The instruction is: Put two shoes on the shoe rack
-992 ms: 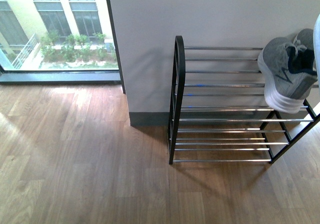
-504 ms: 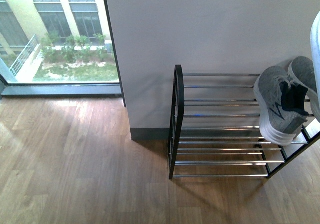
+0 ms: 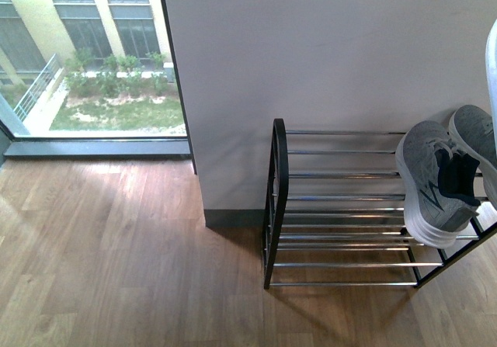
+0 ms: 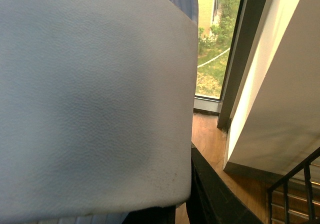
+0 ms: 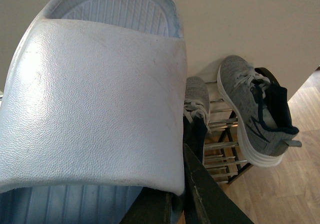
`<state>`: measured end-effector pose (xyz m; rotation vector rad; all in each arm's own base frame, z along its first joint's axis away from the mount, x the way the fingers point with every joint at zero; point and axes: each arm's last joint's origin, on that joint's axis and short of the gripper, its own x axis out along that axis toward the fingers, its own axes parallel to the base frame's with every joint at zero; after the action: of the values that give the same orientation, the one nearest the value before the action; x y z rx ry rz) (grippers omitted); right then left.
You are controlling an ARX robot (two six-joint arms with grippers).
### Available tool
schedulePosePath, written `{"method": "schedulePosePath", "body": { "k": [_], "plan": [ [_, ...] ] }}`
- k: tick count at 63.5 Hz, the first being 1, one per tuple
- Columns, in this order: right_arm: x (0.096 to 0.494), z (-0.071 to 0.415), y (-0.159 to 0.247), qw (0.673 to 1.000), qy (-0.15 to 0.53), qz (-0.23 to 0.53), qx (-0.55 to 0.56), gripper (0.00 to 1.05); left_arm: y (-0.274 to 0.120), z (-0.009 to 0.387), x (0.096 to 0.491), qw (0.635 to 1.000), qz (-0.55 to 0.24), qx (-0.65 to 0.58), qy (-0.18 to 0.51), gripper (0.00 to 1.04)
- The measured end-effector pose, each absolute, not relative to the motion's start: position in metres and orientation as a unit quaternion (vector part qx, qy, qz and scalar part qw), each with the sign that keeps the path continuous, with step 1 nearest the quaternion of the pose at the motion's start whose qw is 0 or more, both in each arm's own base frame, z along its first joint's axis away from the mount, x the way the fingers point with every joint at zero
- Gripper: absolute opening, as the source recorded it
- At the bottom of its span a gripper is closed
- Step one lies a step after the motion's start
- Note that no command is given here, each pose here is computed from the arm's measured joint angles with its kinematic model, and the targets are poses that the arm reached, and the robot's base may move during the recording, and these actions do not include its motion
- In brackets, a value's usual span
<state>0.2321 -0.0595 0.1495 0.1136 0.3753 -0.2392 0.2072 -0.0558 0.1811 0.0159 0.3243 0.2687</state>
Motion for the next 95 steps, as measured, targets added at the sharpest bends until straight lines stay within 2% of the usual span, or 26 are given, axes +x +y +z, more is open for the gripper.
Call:
{"method": "schedulePosePath", "body": {
  "k": [12,14,15,21,30,44,58,76,95],
  "plan": [
    [0.232,0.149,-0.059,0.974,0.186,-0.117,0.057,0.01,-0.056,0.181,0.207,0.978,0.133,0.008,0.161,0.02],
    [0.232,0.148,-0.06,0.976,0.179,-0.107,0.056,0.01,-0.056,0.181,0.207,0.978,0.133,0.008,0.161,0.02],
    [0.233,0.147,-0.059,0.982,0.162,-0.075,0.056,0.01,-0.056,0.181,0.207,0.978,0.133,0.008,0.162,0.02],
    [0.238,0.149,-0.055,0.992,0.112,-0.004,0.051,0.01,-0.056,0.181,0.207,0.978,0.134,0.008,0.162,0.02],
    [0.262,0.148,-0.04,0.988,0.136,0.02,0.065,0.01,-0.056,0.181,0.207,0.978,0.133,0.008,0.162,0.02],
    [0.32,0.123,0.0,0.969,0.23,-0.01,0.093,0.01,-0.056,0.181,0.207,0.978,0.133,0.008,0.162,0.02],
    [0.374,0.093,0.031,0.957,0.268,-0.081,0.078,0.01,-0.056,0.181,0.207,0.978,0.134,0.008,0.162,0.02],
    [0.418,0.044,0.009,0.935,0.31,-0.167,0.04,0.01,-0.056,0.181,0.207,0.978,0.134,0.008,0.162,0.02],
    [0.451,-0.009,-0.004,0.931,0.337,-0.139,0.002,0.01,-0.056,0.181,0.207,0.978,0.134,0.008,0.162,0.02]
  ]
}}
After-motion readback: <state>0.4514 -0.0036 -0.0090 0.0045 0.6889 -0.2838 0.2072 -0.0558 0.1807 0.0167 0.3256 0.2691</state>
